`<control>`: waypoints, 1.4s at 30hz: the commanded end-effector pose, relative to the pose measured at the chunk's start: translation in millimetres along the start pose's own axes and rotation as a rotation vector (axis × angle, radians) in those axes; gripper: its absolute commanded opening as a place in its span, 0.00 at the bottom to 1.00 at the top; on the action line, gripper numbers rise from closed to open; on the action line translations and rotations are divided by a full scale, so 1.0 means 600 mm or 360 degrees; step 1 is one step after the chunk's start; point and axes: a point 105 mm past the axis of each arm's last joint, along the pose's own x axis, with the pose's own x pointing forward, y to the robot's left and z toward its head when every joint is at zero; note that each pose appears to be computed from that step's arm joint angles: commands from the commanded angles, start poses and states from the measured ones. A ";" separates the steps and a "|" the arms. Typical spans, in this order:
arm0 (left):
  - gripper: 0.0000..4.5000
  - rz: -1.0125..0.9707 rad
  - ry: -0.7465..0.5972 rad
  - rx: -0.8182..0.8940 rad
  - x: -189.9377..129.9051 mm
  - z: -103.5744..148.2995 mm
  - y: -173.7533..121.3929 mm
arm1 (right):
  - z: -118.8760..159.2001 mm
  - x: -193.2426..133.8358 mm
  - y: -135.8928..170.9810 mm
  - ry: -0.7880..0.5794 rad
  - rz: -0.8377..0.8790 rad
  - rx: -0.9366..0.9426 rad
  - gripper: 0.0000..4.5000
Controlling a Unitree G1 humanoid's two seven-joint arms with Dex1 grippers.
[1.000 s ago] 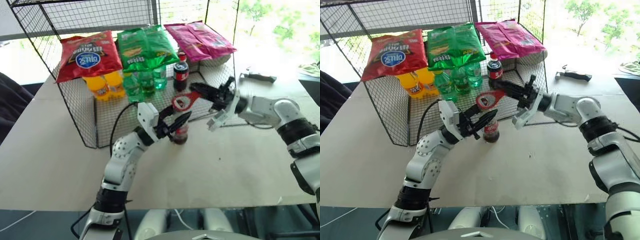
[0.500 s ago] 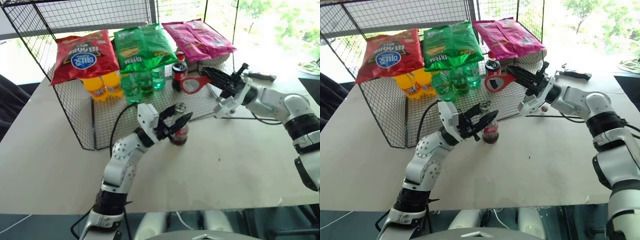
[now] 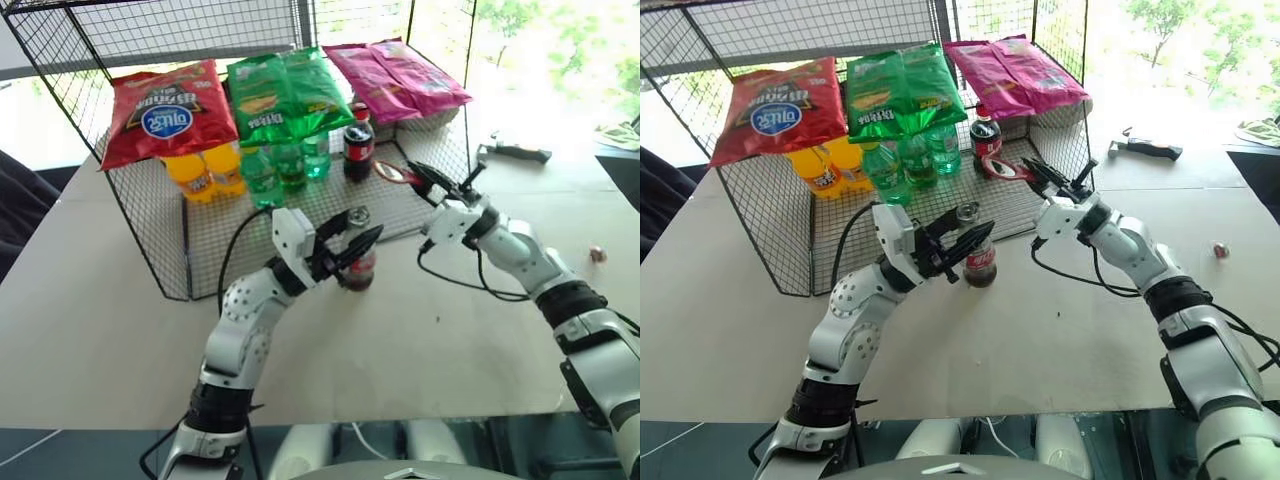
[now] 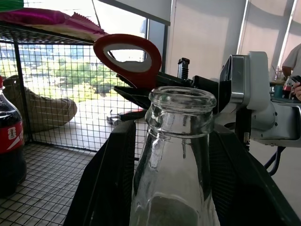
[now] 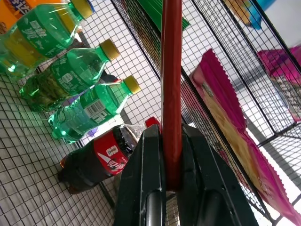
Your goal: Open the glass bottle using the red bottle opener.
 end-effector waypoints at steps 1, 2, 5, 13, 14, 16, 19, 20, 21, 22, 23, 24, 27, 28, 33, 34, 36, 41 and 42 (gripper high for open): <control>0.75 -0.0007 0.0024 -0.0019 0.000 -0.008 -0.006 | 0.009 0.001 -0.018 -0.0010 -0.0080 0.0059 0.00; 0.85 -0.0005 0.0022 -0.0015 0.000 -0.008 -0.005 | 0.009 -0.001 -0.016 -0.0003 -0.0077 0.0070 0.00; 0.98 -0.0014 0.0017 -0.0010 0.002 -0.008 -0.006 | 0.009 -0.004 -0.013 0.0010 -0.0067 0.0082 0.00; 0.98 -0.0060 0.0023 0.0058 -0.004 0.000 -0.011 | -0.014 -0.023 -0.015 0.0211 -0.0198 0.0538 0.00; 0.98 -0.0070 0.0030 0.0066 -0.006 0.002 -0.012 | -0.018 -0.029 -0.011 0.0265 -0.0206 0.0672 0.00; 0.98 -0.0088 0.0059 0.0086 -0.013 0.000 -0.014 | -0.018 -0.040 0.002 0.0348 -0.0180 0.0929 0.00; 0.98 -0.0066 0.0096 0.0111 -0.024 -0.003 -0.011 | -0.013 -0.065 0.033 0.0512 -0.0100 0.1366 0.00; 0.98 -0.0056 0.0102 0.0116 -0.026 -0.004 -0.009 | -0.011 -0.076 0.046 0.0575 -0.0061 0.1494 0.00; 0.98 -0.0045 0.0108 0.0116 -0.027 -0.006 -0.007 | -0.011 -0.089 0.061 0.0655 -0.0021 0.1628 0.00; 0.98 -0.0035 0.0113 0.0115 -0.028 -0.007 -0.005 | -0.011 -0.099 0.072 0.0714 0.0011 0.1704 0.00; 0.98 -0.0029 0.0121 0.0122 -0.029 -0.009 -0.004 | -0.010 -0.110 0.079 0.0766 0.0020 0.1765 0.00; 0.98 -0.0010 0.0133 0.0132 -0.030 -0.013 -0.001 | -0.010 -0.121 0.085 0.0834 0.0022 0.1840 0.00; 1.00 0.0029 0.0158 0.0160 -0.035 -0.018 0.007 | -0.002 -0.146 0.098 0.0987 0.0060 0.1978 0.26; 1.00 0.0035 0.0161 0.0156 -0.038 -0.020 0.008 | -0.002 -0.155 0.103 0.1032 0.0076 0.1992 0.33; 1.00 0.0018 0.0179 0.0141 -0.048 -0.025 -0.001 | -0.010 -0.176 0.106 0.1160 0.0050 0.1969 0.83; 1.00 0.0021 0.0186 0.0141 -0.051 -0.025 -0.002 | -0.012 -0.178 0.104 0.1173 0.0034 0.1960 0.96; 1.00 0.0038 0.0205 0.0142 -0.061 -0.026 -0.003 | -0.019 -0.185 0.102 0.1211 0.0000 0.1927 0.99; 1.00 0.0166 0.0255 0.0154 -0.096 -0.023 0.006 | -0.020 -0.206 0.095 0.1207 -0.0034 0.1835 0.99; 1.00 0.0188 0.0269 0.0146 -0.105 -0.021 0.006 | -0.018 -0.210 0.093 0.1196 -0.0031 0.1803 0.99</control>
